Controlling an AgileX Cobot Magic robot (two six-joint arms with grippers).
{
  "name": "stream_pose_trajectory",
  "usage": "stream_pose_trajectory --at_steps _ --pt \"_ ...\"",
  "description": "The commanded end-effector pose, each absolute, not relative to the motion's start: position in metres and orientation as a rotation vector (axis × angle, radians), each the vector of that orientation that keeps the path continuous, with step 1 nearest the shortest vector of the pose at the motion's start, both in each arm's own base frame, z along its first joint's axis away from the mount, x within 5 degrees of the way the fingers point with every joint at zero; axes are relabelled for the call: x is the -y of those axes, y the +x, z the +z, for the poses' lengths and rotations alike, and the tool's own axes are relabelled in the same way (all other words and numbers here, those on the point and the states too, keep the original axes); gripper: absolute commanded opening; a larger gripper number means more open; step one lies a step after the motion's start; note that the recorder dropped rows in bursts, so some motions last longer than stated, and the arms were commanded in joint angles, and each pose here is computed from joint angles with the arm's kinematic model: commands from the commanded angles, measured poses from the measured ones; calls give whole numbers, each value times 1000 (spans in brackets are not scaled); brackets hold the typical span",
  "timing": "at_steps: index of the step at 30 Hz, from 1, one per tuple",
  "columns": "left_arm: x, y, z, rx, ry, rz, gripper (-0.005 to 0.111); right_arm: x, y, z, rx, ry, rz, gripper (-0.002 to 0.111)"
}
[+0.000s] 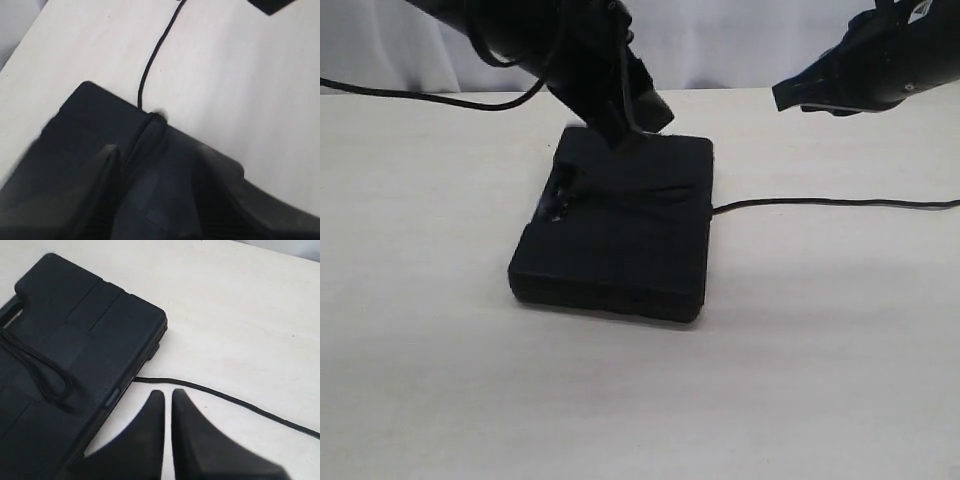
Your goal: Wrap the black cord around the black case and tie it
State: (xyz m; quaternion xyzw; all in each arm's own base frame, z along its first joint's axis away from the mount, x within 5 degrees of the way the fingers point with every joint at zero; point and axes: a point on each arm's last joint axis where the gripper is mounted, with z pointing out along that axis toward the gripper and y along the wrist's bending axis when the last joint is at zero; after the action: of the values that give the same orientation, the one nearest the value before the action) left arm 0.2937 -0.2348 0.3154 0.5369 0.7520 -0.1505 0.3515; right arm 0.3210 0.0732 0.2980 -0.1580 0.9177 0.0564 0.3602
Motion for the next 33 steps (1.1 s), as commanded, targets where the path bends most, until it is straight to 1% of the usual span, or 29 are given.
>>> stream_pose_trajectory --at_steps 1,6,11,14,16,18,20,25,29,32,33 --pt "228 291 308 -1981 1503 -307 43 -72 320 298 -2385 -402 149 4" --pt "225 298 281 -2045 1667 -196 43 -60 322 293 -2437 -331 154 6" --pt "229 307 248 -2044 1839 -151 43 -19 336 265 -2573 -87 162 24" --pt "236 311 221 -1955 2013 -177 43 2 344 243 -2642 22 170 33" --pt "238 315 203 -1845 2155 -164 43 12 350 227 -2680 68 166 36" --pt "241 320 188 -1744 2244 -141 43 17 355 214 -2699 84 160 37" --pt "243 324 176 -1694 2283 -121 43 18 361 205 -2701 80 153 37" --pt "248 336 153 -1653 2270 -54 43 18 382 203 -2734 69 170 37" --pt "253 346 154 -1605 2164 22 43 19 394 206 -2742 60 179 37" --pt "253 346 154 -1605 2164 22 43 18 394 206 -2743 62 182 37" --pt "253 344 153 -1619 2177 2 36 18 393 205 -2749 62 185 37"
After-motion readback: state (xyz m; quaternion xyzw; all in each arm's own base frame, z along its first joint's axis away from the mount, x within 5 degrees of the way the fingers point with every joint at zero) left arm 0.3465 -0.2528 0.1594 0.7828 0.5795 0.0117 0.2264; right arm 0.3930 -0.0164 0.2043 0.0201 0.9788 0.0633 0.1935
